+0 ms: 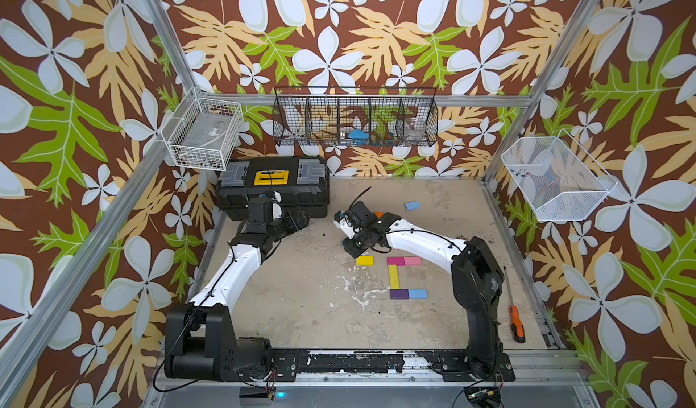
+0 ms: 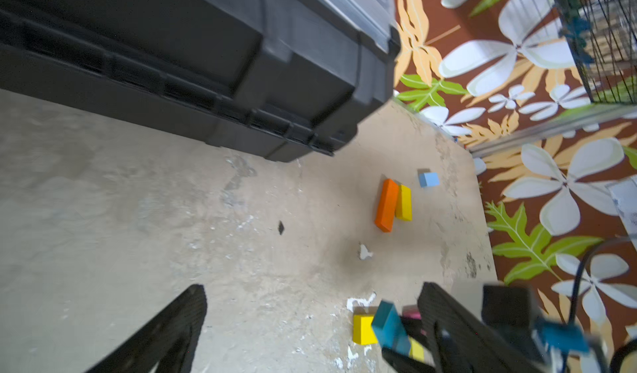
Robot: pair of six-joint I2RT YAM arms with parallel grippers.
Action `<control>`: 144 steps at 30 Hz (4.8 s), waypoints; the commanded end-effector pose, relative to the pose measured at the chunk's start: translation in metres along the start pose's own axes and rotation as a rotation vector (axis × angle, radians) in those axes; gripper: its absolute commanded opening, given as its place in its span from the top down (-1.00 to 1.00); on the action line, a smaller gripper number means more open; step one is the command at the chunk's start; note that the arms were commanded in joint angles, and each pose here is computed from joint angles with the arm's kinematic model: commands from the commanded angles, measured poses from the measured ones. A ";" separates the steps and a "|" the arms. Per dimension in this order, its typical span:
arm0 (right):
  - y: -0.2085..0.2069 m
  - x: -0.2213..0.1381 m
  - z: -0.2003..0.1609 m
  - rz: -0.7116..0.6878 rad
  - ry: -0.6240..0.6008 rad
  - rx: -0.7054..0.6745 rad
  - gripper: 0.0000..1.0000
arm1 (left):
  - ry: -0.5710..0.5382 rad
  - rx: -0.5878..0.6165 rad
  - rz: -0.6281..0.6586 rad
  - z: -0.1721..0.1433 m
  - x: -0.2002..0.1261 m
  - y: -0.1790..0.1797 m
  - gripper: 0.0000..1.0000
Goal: Assemble the letter c with building blocks
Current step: Pick up the building block from the center of the board, then place the building block at the center of the board, then pick up the building block from the center of the board, then place the building block at the center of the board.
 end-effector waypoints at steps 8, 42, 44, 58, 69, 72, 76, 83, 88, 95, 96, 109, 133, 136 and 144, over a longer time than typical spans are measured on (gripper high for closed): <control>0.048 0.034 -0.015 -0.040 0.071 -0.258 0.87 | 0.045 -0.019 0.005 -0.010 -0.002 0.012 -0.99; -0.055 -0.105 -0.035 0.007 -0.234 0.483 -0.17 | 0.449 0.400 -0.051 -0.136 0.014 -0.056 -0.99; -0.062 -0.115 -0.048 0.024 -0.266 0.543 -0.20 | 0.475 0.459 -0.031 -0.145 0.018 -0.060 -0.99; -0.060 -0.117 -0.082 0.059 -0.287 0.636 -0.32 | 0.549 0.710 0.038 -0.171 0.027 -0.064 -0.99; -0.063 -0.116 -0.087 0.041 -0.287 0.656 -0.32 | 0.634 0.883 0.137 -0.198 0.044 -0.057 -0.98; -0.063 -0.115 -0.087 0.040 -0.285 0.660 -0.30 | 0.644 0.914 0.172 -0.203 0.049 -0.055 -0.97; -0.065 -0.115 -0.090 0.028 -0.280 0.660 -0.31 | 0.640 0.918 0.202 -0.203 0.054 -0.052 -0.96; -0.067 -0.114 -0.093 0.019 -0.279 0.661 -0.31 | 0.641 0.918 0.235 -0.204 0.058 -0.045 -0.95; -0.068 -0.116 -0.092 0.019 -0.283 0.664 -0.31 | 0.652 0.905 0.229 -0.212 0.062 -0.041 -0.91; -0.069 -0.116 -0.093 0.013 -0.279 0.666 -0.31 | 0.655 0.895 0.228 -0.216 0.068 -0.038 -0.83; -0.070 -0.116 -0.094 0.011 -0.279 0.668 -0.31 | 0.657 0.895 0.226 -0.217 0.068 -0.038 -0.81; -0.073 -0.115 -0.091 0.009 -0.273 0.677 -0.31 | 0.676 0.846 0.210 -0.225 0.067 -0.030 -0.21; -0.071 -0.090 -0.092 0.032 -0.213 0.672 -0.29 | 0.553 0.470 0.170 -0.197 0.087 -0.061 0.02; -0.070 -0.087 -0.094 0.032 -0.205 0.671 -0.29 | 0.561 0.469 0.183 -0.200 0.088 -0.057 0.01; -0.070 -0.085 -0.094 0.033 -0.202 0.673 -0.29 | 0.576 0.464 0.196 -0.205 0.092 -0.052 -0.24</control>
Point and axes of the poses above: each gripper's point midway between its finger pads, its own x axis out along the fingers, its own y axis along the line the jaws close on, z = x × y, the point moved 2 cm from there along -x, back along the fingers, and after that the axes turned 3 degrees about x, right-handed, at the moved point
